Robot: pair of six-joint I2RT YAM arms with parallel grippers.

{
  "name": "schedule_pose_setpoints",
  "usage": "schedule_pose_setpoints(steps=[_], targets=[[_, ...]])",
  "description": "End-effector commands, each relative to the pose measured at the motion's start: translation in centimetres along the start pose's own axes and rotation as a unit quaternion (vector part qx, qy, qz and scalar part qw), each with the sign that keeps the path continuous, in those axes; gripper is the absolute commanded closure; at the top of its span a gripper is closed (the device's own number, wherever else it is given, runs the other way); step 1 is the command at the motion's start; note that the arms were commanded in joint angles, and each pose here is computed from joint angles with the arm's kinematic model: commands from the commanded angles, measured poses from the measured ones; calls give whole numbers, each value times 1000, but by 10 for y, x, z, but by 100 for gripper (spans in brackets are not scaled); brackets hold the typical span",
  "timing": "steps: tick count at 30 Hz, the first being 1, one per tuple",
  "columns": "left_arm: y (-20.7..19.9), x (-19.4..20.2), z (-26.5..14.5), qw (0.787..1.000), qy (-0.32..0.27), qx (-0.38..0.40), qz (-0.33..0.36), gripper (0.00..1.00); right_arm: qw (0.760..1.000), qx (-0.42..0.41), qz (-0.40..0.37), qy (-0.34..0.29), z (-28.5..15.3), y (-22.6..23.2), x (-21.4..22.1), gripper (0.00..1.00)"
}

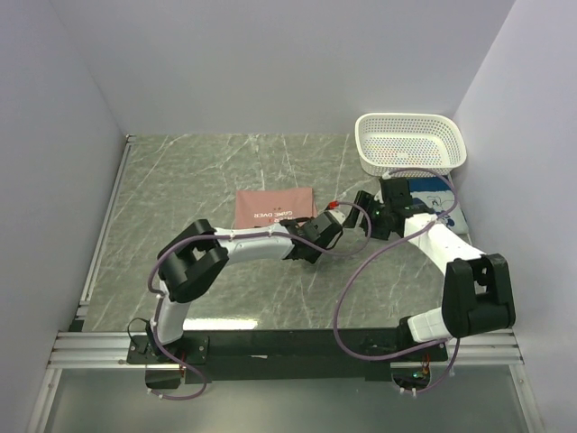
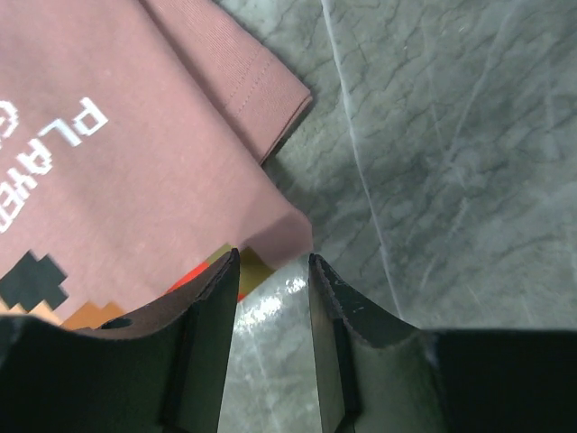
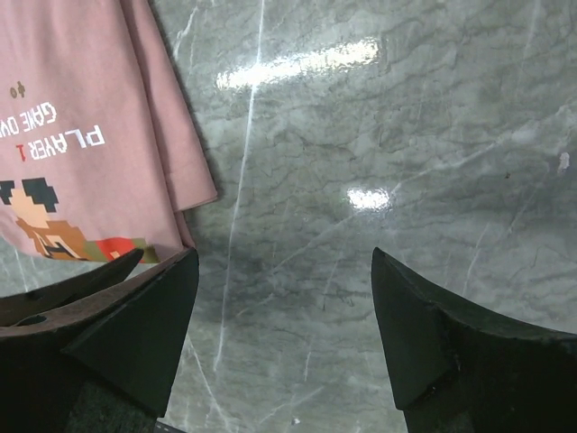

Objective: Fold and stack the t-shirts
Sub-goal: Fold the tshirt

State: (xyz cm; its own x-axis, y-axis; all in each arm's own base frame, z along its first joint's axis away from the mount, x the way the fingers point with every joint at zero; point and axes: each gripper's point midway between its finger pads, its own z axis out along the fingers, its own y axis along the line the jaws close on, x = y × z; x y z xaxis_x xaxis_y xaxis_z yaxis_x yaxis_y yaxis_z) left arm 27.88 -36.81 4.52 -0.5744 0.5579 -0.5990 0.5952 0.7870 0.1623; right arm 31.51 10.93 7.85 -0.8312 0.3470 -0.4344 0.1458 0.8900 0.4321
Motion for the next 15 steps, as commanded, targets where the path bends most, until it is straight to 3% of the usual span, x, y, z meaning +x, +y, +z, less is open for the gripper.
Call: schedule_pose_setpoints(steps=[1,7,8,9,12,15], targets=[[-4,-10,10,1000,-17,2,8,58,1000,-16,-7,-4,4,4,-4,16],[-4,13,33,1000,6,-16,7,63,998,-59,1,8,16,17,0,16],[-4,14,34,1000,6,-15,2,66,998,-68,2,12,19,19,2,17],[-5,13,35,1000,0,-13,-2,80,997,-80,3,8,22,24,0,17],[-4,15,30,1000,-7,-10,-14,99,995,-101,5,19,30,35,4,17],[0,14,19,1000,-17,-10,-21,99,993,-117,3,32,39,48,6,17]])
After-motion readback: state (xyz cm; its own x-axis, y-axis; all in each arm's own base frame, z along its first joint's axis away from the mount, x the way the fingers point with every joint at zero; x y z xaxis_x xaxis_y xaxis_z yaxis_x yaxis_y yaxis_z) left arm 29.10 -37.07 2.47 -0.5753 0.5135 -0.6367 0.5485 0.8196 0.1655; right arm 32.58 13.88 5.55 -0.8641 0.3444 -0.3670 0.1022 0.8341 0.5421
